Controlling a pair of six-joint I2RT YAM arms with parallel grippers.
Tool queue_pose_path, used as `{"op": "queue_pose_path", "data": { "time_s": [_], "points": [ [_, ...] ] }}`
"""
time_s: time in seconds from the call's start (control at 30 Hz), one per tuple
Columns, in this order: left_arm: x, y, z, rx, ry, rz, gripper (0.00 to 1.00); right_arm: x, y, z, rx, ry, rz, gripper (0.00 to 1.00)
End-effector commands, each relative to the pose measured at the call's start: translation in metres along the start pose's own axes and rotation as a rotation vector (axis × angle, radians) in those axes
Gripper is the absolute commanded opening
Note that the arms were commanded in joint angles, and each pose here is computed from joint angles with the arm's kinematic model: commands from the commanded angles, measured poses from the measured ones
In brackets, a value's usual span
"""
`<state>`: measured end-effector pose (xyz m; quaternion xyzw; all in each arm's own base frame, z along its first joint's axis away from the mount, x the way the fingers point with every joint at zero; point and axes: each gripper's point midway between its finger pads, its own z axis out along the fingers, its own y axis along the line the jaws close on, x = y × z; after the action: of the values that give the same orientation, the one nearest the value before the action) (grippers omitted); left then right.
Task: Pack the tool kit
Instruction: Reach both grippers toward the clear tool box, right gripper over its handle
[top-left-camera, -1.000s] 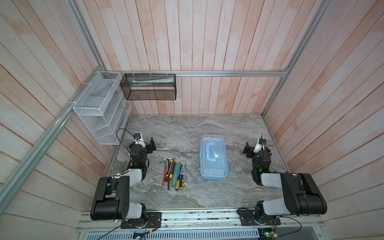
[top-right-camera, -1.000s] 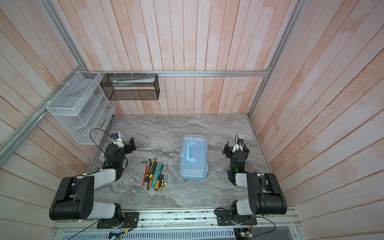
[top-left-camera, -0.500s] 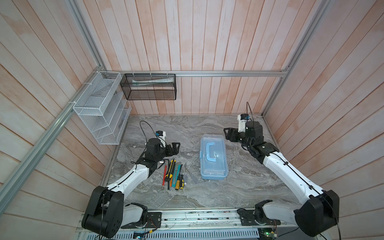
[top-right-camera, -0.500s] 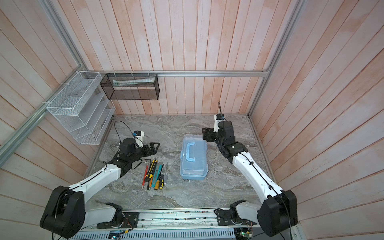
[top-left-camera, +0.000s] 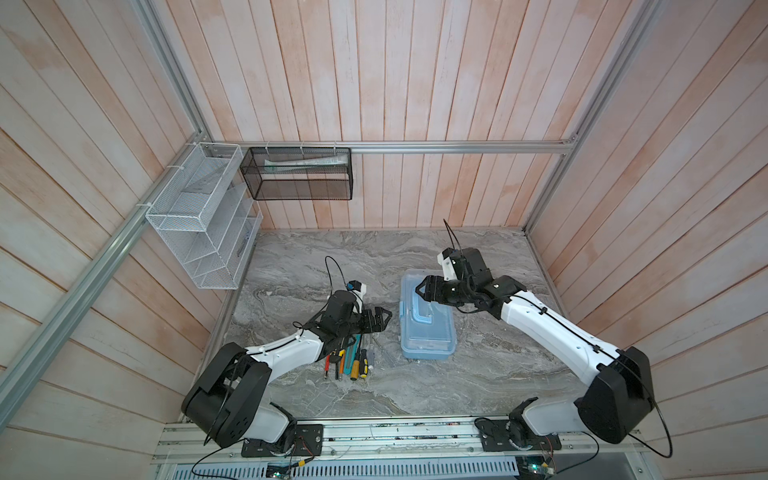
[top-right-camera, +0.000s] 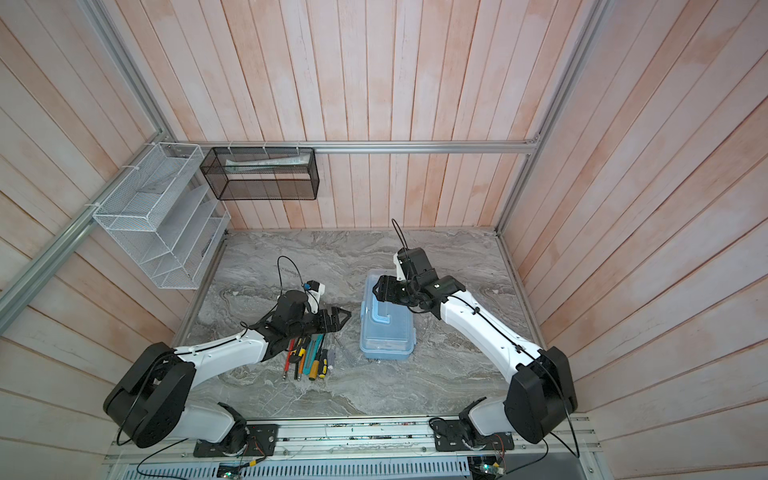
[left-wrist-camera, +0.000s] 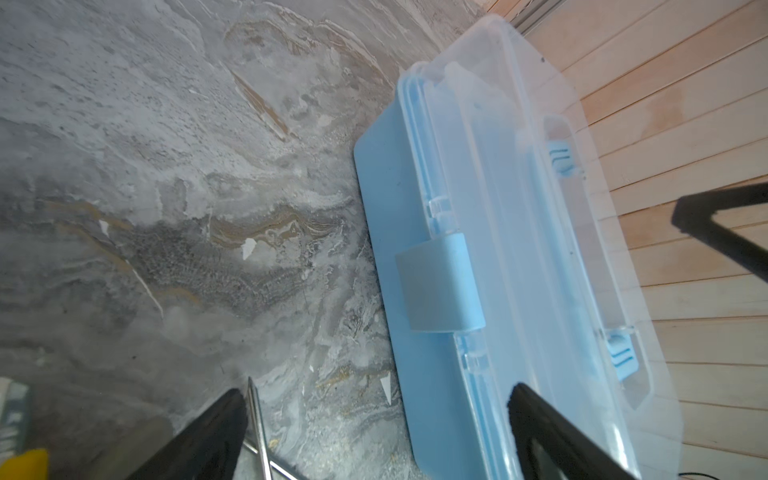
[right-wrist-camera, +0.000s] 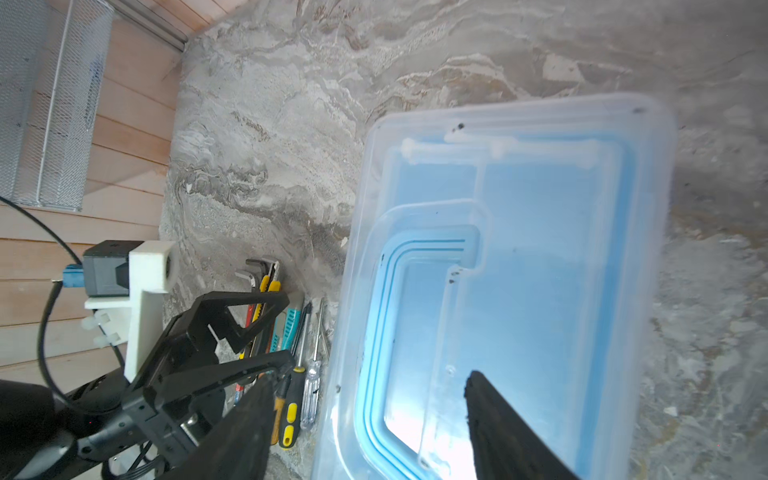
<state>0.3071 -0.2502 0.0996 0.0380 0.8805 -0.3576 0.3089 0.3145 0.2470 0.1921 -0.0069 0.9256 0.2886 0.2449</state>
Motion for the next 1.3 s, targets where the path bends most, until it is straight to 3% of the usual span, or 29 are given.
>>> {"op": "queue_pose_path", "data": {
  "time_s": [0.0, 0.77, 1.03, 1.27],
  "points": [
    [-0.001, -0.005, 0.003, 0.027, -0.025, -0.021, 1.00, 0.006, 0.014, 0.009, -0.045, 0.033, 0.065, 0.67],
    [-0.007, -0.026, 0.033, 0.094, -0.008, 0.020, 1.00, 0.017, -0.002, 0.055, 0.019, 0.095, 0.111, 0.65],
    [-0.011, -0.030, 0.046, 0.112, 0.005, 0.051, 1.00, 0.035, 0.013, 0.069, -0.148, 0.156, 0.141, 0.67],
    [-0.019, -0.036, 0.050, 0.114, -0.003, 0.091, 1.00, 0.048, 0.033, 0.059, -0.322, 0.191, 0.120, 0.65]
  ]
}}
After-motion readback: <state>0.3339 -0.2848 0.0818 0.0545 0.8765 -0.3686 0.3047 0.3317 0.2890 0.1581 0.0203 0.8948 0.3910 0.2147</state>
